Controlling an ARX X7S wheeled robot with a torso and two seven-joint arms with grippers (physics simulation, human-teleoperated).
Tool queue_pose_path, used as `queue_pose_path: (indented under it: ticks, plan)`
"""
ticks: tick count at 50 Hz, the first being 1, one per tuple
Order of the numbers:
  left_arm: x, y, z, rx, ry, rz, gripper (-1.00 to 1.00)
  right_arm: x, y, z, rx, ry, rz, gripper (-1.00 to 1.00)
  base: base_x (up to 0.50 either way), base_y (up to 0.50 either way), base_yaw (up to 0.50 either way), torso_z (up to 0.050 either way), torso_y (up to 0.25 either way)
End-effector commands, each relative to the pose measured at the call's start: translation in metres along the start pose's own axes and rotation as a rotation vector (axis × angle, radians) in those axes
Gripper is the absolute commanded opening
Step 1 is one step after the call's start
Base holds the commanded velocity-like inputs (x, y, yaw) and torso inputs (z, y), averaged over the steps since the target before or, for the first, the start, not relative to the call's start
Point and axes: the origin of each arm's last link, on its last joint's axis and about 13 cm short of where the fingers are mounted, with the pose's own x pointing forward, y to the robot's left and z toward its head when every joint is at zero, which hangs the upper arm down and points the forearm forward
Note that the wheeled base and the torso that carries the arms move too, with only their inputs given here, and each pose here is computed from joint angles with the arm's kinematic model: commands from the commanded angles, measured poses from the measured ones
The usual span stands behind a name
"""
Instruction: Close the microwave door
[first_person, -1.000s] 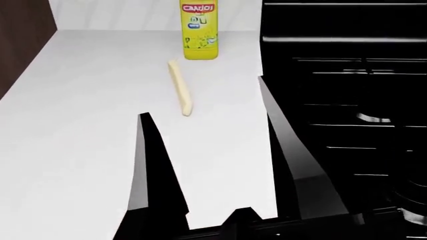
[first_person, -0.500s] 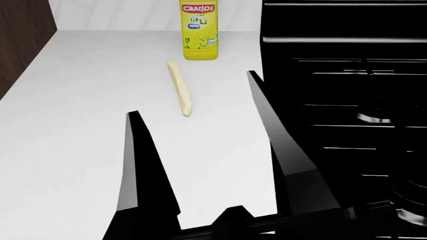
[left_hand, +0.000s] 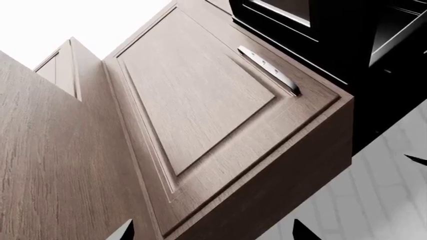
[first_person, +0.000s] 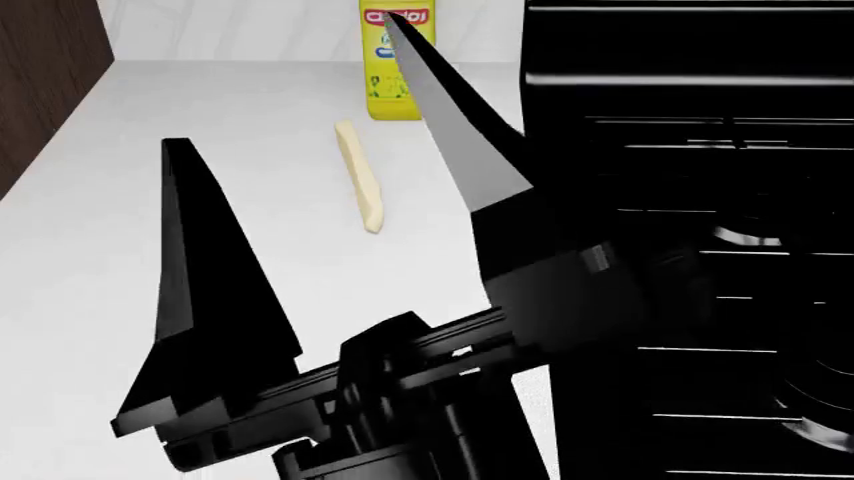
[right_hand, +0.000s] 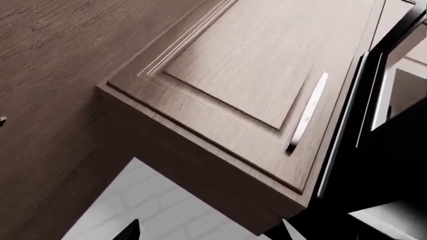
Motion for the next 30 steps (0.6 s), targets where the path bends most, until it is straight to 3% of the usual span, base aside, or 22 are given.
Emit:
queue_pose_path:
  ticks: [1, 15, 30]
  plan:
    - [-0.001, -0.002, 0.001, -0.001, 0.0, 0.001, 1.0, 0.014, -0.005, 0.007, -0.014, -0.019, 0.02, 1.0, 0.0, 0.0, 0.0, 0.0, 0.0]
    - [-0.001, -0.002, 0.001, -0.001, 0.001, -0.004, 1.0, 0.049, -0.028, 0.024, -0.108, -0.069, 0.01, 1.0, 0.0, 0.0, 0.0, 0.0, 0.0]
    - [-0.001, -0.003, 0.002, -0.003, -0.003, -0.009, 1.0, 0.061, -0.037, 0.032, -0.148, -0.098, 0.004, 1.0, 0.0, 0.0, 0.0, 0.0, 0.0]
